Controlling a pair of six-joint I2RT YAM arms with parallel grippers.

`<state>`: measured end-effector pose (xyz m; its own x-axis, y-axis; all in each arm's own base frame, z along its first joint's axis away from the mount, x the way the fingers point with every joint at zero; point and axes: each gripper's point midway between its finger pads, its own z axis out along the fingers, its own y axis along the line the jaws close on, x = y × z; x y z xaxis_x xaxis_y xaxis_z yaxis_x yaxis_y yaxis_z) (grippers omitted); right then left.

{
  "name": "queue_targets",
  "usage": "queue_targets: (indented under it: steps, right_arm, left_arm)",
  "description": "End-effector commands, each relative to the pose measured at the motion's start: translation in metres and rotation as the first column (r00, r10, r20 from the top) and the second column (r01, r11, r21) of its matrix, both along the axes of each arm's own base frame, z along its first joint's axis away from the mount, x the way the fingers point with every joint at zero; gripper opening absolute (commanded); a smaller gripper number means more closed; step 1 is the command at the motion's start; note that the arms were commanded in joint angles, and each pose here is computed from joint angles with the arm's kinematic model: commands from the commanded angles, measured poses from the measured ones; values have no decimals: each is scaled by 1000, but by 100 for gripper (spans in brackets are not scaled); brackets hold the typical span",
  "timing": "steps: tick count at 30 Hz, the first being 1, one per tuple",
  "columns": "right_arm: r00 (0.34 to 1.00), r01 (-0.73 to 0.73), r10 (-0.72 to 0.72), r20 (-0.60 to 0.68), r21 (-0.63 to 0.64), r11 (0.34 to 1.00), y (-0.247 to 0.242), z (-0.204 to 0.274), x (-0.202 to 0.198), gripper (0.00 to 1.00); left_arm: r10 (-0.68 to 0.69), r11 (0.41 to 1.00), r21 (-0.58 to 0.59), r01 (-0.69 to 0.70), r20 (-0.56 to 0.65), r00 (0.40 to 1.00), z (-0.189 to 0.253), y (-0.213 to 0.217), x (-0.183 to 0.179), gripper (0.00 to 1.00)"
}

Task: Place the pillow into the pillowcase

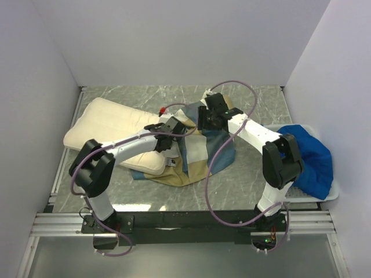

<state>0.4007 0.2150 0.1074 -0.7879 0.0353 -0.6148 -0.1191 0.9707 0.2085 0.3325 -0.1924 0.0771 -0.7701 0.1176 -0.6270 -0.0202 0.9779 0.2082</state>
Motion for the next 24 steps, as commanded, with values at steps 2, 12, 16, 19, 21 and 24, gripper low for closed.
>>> queue_targets:
  steps: [2,12,16,19,21,24]
  right_arm:
    - [991,-57,53,126,26,998,23,51,-20,68]
    - [990,-143,143,6,-20,990,82,-1,-18,65]
    - [984,-176,175,-47,-29,984,95,-28,-23,64]
    - [988,-145,139,-74,-91,985,89,-46,-22,63]
    - [990,-128,120,-73,-114,985,83,-55,-22,63]
    - [990,-126,116,-79,-128,984,81,-64,-20,63]
  left_arm:
    - [-16,973,-229,-5,-92,996,0,15,-24,1]
    - [43,919,-385,-88,-122,992,-3,50,-33,1]
    - [40,904,-418,-86,-118,992,-2,48,-34,1]
    - [35,899,-430,-85,-124,992,-3,45,-34,1]
    - [32,897,-434,-83,-123,992,-3,44,-33,1]
    - [30,895,-439,-81,-123,992,-3,43,-33,1]
